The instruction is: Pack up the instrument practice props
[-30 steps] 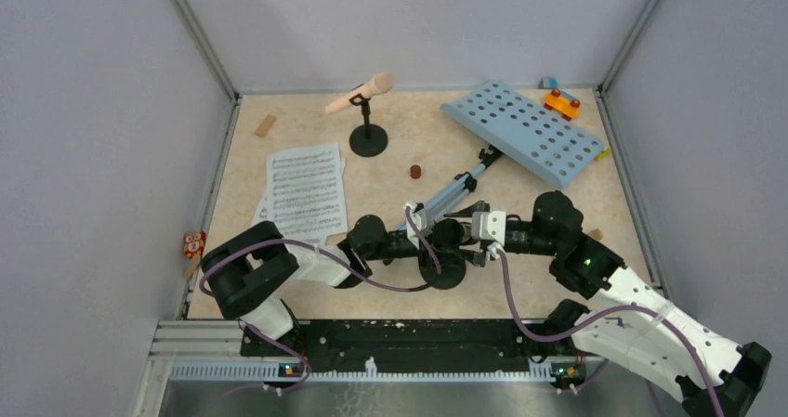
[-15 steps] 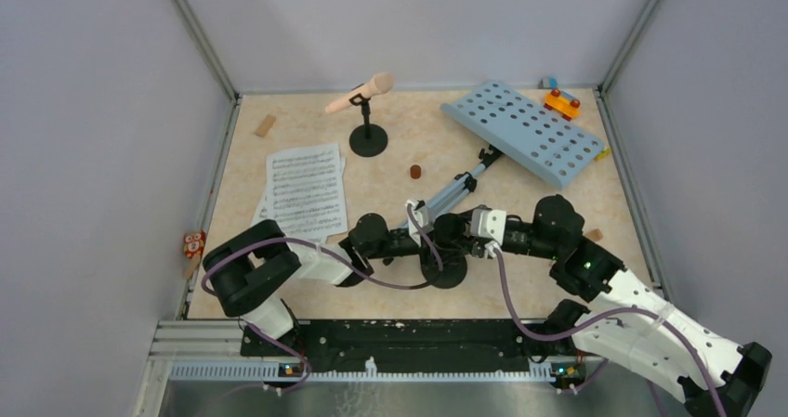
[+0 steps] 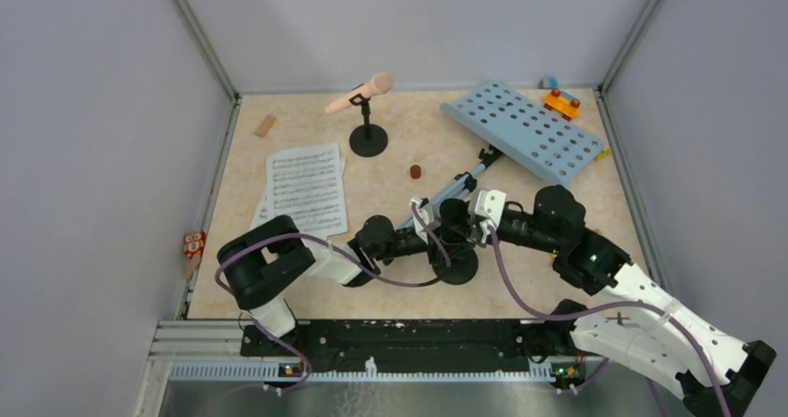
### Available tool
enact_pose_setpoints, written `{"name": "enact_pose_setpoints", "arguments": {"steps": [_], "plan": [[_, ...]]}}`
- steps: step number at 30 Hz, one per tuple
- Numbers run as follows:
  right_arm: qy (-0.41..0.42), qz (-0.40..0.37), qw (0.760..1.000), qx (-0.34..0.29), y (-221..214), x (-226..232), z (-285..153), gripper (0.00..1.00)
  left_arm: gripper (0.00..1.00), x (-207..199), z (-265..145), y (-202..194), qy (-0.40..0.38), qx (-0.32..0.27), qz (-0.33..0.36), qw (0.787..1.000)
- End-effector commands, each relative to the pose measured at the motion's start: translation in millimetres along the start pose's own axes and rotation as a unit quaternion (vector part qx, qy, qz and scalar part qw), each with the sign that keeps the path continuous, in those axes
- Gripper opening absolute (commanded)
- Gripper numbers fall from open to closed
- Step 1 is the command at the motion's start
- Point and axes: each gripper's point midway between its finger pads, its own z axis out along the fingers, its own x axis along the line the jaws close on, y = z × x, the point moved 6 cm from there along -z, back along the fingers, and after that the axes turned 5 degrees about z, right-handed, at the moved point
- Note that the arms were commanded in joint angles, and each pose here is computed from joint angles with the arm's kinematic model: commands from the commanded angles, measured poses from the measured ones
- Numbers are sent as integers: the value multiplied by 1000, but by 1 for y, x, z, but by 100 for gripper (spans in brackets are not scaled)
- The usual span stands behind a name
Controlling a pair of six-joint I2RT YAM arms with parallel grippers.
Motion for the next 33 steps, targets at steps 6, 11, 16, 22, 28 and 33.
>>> {"name": "enact_pose_setpoints", "arguments": {"steps": [6,11,16,22,28,33], "plan": [[-120,-121,947,-273,196,-51,-67,0,0,-4,-14,-69,15,146,-47,988],[-145,-131,931,-309,241,-63,-85,0,0,-4,-10,-72,11,150,-49,987],[-233,-62,898,-369,273,-82,-118,0,0,-6,-4,-64,-6,124,-44,991],[-296,54,897,-324,234,-90,-116,0,0,3,37,-46,-34,43,-24,998],[-301,92,906,-281,192,-81,-106,0,11,18,68,-49,-31,0,-16,999],[-321,104,906,-256,175,-82,-104,0,48,21,60,-53,0,18,-25,1000]]}}
